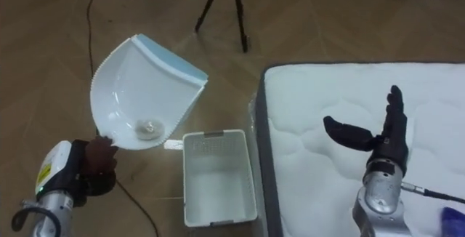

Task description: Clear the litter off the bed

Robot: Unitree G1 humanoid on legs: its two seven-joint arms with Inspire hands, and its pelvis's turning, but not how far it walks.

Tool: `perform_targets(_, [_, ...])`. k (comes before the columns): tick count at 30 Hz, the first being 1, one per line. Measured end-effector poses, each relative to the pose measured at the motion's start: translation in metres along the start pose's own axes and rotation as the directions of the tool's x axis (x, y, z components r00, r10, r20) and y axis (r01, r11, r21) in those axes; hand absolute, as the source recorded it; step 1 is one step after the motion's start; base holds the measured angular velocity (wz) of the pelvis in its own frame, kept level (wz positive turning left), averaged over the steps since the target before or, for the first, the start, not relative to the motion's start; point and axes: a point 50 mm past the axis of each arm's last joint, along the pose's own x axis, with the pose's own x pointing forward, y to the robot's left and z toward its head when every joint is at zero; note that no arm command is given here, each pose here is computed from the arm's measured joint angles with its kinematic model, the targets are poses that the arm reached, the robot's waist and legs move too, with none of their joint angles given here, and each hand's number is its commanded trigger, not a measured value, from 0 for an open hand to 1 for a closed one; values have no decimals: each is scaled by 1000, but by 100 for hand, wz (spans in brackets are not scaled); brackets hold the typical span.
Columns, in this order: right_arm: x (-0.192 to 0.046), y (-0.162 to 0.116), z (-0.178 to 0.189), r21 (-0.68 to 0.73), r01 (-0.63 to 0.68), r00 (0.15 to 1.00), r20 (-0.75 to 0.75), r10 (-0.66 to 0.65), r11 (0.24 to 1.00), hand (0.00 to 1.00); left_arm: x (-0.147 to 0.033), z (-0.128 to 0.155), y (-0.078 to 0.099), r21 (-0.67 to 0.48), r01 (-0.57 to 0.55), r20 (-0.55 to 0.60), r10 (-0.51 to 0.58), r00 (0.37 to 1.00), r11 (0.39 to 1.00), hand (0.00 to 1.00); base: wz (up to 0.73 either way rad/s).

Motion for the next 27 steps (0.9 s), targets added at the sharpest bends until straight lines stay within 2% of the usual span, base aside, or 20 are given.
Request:
perform_targets(6, [2,3,-6,-67,-10,1000,-11,9,998,0,5,-3,0,42,22,-7,-22,1000,999,100,12])
perform_targets(14, [2,7,-19,-108,-32,998,-63,25,994,0,34,18,18,126,-8,56,1,998,992,100,10])
perform_targets(21, [5,16,-15,-161,-75,997,-39,69,984,0,47,14,48,308,-42,100,12,995,950,100,12])
perform_targets(27, [9,20,-1,-264,-93,991,70,116,960,0,52,12,58,446,-55,130,-4,992,893,100,3])
